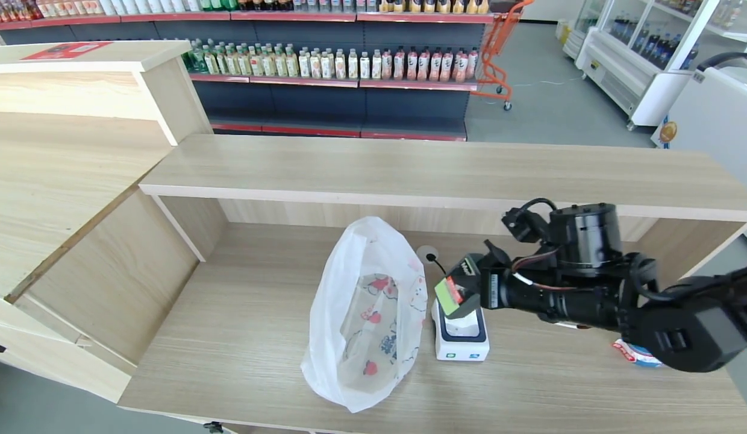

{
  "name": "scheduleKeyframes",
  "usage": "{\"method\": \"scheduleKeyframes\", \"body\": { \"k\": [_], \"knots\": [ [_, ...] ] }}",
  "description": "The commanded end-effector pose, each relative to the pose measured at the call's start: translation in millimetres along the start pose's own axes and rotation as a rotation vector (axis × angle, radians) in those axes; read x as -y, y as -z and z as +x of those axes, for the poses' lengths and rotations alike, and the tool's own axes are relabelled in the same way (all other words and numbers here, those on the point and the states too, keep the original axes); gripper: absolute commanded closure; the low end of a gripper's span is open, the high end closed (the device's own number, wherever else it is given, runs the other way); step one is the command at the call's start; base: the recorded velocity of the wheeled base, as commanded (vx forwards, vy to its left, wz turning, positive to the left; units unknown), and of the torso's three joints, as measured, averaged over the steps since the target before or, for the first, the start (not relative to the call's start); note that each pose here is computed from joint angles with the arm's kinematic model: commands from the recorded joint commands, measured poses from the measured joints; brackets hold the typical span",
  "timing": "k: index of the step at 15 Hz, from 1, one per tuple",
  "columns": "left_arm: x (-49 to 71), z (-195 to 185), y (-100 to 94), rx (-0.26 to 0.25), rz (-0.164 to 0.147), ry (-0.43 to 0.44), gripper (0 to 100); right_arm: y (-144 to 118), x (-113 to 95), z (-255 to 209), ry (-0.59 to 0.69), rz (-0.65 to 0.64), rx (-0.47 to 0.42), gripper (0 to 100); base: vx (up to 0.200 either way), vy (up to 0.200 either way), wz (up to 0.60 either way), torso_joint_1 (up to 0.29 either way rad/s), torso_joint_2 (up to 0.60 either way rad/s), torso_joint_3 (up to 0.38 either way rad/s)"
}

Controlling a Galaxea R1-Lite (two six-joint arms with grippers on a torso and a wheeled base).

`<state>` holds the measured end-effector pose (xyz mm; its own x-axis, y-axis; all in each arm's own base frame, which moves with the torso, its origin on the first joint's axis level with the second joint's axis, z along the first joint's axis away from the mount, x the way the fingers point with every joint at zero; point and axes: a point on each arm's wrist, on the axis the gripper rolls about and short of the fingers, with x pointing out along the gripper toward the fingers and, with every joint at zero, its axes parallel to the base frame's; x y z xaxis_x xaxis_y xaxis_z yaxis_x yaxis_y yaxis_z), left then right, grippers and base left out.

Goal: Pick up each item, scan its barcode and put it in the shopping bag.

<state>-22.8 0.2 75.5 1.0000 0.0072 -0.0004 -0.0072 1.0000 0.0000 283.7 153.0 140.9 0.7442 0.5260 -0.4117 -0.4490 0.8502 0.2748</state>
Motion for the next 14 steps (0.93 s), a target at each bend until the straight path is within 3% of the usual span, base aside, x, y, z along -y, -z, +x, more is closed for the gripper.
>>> {"method": "scheduleKeyframes", "body": {
  "k": [1,4,8,11,14],
  "knots": [
    [0.0,0.0,0.0,0.0,0.0,0.0,0,35.2,-4.7,54.1,-0.028,-0.033,-0.083,100,0.0,0.0,0.0,0.0,0.0,0.0],
    [0.0,0.1,0.0,-0.001,0.0,-0.002,0,53.1,-2.4,93.2,-0.044,-0.229,-0.106,100,0.0,0.0,0.0,0.0,0.0,0.0],
    [0.0,0.0,0.0,0.0,0.0,-0.002,0,57.4,-11.8,125.8,-0.077,-0.343,-0.052,100,0.0,0.0,0.0,0.0,0.0,0.0],
    [0.0,0.1,0.0,-0.001,0.0,-0.002,0,68.5,-8.7,138.2,-0.079,-0.453,-0.06,100,0.0,0.0,0.0,0.0,0.0,0.0],
    [0.0,0.0,0.0,0.0,0.0,-0.002,0,75.4,-10.8,152.1,-0.083,-0.477,-0.013,100,0.0,0.0,0.0,0.0,0.0,0.0]
  ]
}}
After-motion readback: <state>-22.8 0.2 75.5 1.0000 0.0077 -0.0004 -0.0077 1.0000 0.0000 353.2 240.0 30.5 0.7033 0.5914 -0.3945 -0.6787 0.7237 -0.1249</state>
